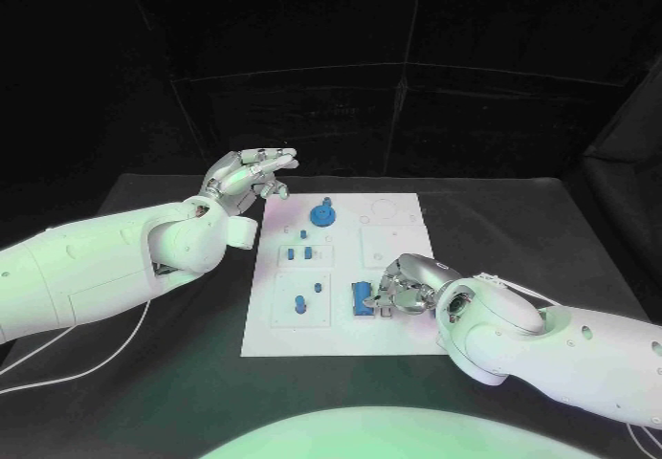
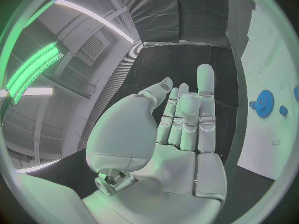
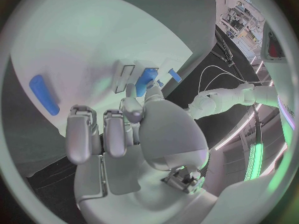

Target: Assemble the parts on the task board

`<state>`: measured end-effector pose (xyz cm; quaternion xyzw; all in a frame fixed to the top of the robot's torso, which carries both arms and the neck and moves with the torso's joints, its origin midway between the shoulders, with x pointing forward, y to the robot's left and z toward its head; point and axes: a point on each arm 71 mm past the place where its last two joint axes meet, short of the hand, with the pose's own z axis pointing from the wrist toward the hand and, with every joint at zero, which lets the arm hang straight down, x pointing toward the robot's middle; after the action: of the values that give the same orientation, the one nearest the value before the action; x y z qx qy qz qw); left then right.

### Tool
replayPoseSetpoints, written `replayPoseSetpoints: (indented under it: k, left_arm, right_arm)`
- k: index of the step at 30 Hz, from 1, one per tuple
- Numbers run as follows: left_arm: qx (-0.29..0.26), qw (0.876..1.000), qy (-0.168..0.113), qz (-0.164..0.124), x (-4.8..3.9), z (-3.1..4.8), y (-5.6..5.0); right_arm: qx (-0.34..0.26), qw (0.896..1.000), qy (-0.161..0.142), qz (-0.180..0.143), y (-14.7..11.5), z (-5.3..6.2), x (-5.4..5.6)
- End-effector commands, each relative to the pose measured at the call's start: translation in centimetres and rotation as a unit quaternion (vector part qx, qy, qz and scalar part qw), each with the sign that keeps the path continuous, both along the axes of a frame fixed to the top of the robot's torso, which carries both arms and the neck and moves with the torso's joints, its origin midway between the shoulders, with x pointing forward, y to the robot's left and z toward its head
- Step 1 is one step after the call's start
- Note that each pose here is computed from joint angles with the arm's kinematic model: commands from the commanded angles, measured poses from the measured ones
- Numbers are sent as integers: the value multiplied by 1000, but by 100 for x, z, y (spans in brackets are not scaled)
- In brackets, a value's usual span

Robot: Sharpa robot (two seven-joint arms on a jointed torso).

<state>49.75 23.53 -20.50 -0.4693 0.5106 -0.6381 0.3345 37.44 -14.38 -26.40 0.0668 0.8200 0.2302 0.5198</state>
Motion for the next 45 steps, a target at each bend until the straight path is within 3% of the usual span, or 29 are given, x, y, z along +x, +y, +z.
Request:
replayPoseSetpoints:
  k: [1, 14, 19, 25, 32, 45]
  left_arm:
    - [-2, 1000, -4, -7, 0, 13, -13]
    - [-2, 1000, -3, -6, -4, 11, -1]
    - [-2, 1000, -3, -6, -5, 10, 3]
    - [-2, 1000, -3, -5, -8, 10, 11]
    - [-2, 1000, -3, -6, -13, 10, 7]
    - [-1, 1000, -3, -8, -18, 0, 5]
  right_arm:
    - [-1, 1000, -7, -1, 1, 15, 4]
    - [78, 996, -47, 2, -75, 145, -36]
    - [84, 995, -43, -15, -245, 163, -49]
    - [51, 997, -31, -40, -598, 173, -40]
    - [-16, 998, -28, -46, -928, 163, -46]
    - [-76, 996, -18, -40, -1025, 86, -3]
